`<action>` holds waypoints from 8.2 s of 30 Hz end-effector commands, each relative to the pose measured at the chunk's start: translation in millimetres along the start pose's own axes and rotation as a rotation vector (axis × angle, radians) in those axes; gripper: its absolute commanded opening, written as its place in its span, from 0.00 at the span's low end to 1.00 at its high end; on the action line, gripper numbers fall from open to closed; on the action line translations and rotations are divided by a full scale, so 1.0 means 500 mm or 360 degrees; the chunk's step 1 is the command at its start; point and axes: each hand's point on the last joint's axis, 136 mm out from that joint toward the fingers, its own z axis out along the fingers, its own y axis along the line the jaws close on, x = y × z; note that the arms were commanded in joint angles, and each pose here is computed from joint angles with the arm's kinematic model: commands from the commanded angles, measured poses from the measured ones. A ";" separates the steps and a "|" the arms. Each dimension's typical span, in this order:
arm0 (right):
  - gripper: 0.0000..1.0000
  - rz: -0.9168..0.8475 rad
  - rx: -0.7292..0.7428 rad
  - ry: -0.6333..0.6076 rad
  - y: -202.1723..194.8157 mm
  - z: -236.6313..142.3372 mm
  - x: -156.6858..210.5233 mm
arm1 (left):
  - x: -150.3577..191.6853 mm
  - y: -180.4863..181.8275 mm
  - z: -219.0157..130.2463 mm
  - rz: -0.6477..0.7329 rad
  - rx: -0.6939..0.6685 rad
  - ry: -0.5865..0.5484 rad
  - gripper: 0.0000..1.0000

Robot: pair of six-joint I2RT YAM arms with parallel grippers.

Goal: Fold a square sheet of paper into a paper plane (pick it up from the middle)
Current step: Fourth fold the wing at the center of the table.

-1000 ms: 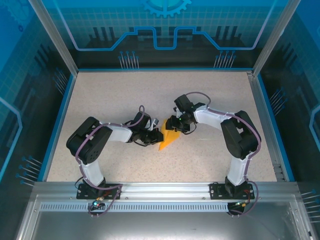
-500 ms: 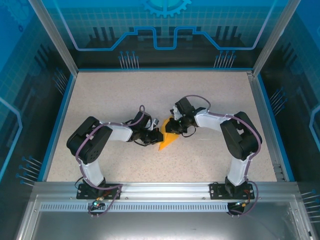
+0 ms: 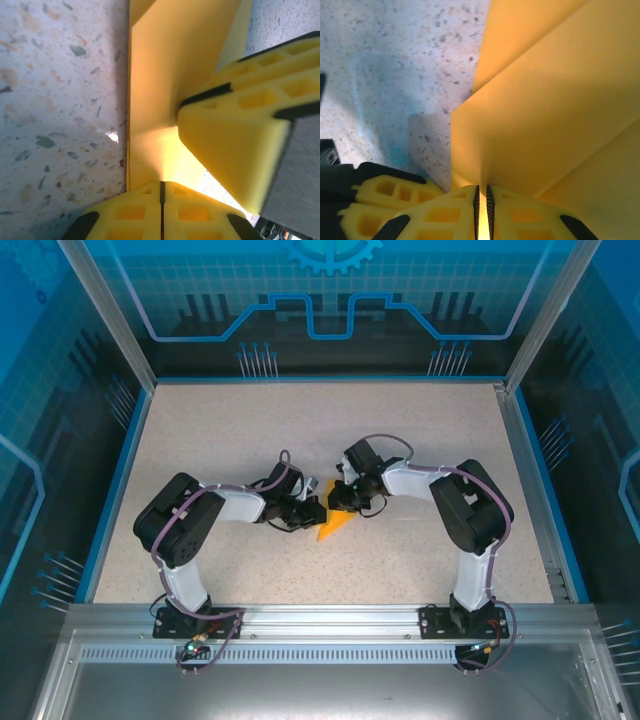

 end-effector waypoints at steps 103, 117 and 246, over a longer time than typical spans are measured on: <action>0.08 0.0260 0.0217 -0.0351 -0.120 -0.072 -0.138 | 0.051 0.070 0.010 -0.0008 -0.0374 0.0158 0.00; 0.09 -0.0002 0.0058 -0.0191 0.001 -0.030 -0.076 | 0.045 0.060 0.016 0.0023 -0.0372 0.0168 0.00; 0.03 0.0257 0.0099 0.0046 -0.124 0.044 0.046 | 0.050 -0.073 -0.003 -0.0113 -0.0128 0.0185 0.25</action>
